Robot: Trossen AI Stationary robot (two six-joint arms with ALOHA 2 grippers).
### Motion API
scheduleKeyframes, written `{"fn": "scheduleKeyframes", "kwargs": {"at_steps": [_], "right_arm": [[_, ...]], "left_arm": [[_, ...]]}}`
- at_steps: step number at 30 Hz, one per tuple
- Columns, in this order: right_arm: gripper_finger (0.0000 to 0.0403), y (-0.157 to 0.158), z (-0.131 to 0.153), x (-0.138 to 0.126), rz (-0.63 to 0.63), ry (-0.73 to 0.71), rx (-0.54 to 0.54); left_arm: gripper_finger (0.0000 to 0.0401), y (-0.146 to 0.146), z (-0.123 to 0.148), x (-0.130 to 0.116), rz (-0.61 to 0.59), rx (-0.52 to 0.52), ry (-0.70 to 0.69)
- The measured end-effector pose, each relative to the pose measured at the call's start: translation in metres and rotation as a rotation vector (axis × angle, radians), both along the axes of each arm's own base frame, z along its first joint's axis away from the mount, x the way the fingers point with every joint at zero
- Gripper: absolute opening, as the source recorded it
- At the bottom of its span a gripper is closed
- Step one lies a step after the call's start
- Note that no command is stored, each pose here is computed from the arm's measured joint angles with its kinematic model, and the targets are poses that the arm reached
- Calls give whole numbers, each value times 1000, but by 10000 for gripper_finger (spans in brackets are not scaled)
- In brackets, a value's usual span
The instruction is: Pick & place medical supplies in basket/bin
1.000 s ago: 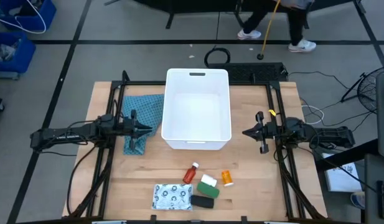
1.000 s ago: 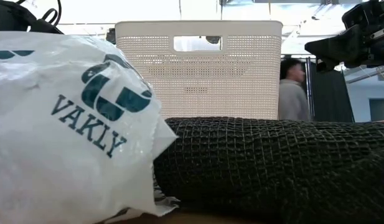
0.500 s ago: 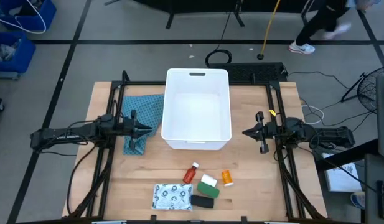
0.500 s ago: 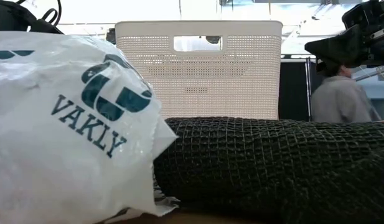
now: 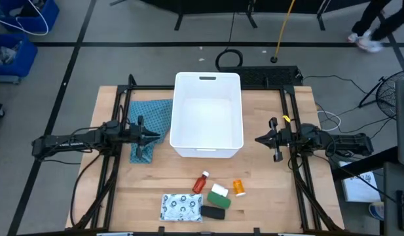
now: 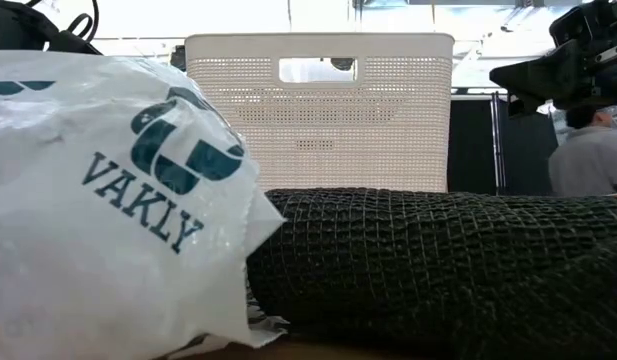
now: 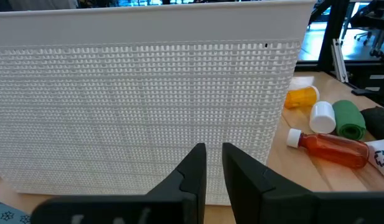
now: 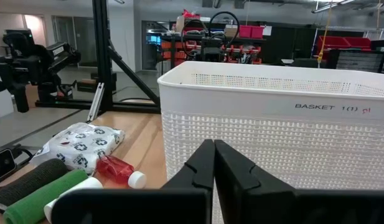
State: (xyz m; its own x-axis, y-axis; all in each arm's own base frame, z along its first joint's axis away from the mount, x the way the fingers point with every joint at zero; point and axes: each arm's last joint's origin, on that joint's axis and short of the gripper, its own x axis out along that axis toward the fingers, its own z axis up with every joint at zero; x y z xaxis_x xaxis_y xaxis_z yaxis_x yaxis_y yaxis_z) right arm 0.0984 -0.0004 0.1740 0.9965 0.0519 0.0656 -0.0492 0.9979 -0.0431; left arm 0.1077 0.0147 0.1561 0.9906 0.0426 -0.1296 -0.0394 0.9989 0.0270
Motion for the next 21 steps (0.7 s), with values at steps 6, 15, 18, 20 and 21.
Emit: {"fn": "scheduleKeyframes", "kwargs": {"at_steps": [6, 15, 18, 20, 21], "right_arm": [[0, 0, 0, 0, 0, 0, 0], [0, 0, 0, 0, -1, -1, -13], [0, 0, 0, 0, -2, -2, -33], [0, 0, 0, 0, -1, -1, -27], [0, 0, 0, 0, -2, -2, -27]], "left_arm": [[56, 0, 0, 0, 0, 0, 0], [56, 0, 0, 0, 0, 0, 0], [56, 0, 0, 0, 0, 0, 0], [56, 0, 0, 0, 0, 0, 0], [56, 0, 0, 0, 0, 0, 0]]}}
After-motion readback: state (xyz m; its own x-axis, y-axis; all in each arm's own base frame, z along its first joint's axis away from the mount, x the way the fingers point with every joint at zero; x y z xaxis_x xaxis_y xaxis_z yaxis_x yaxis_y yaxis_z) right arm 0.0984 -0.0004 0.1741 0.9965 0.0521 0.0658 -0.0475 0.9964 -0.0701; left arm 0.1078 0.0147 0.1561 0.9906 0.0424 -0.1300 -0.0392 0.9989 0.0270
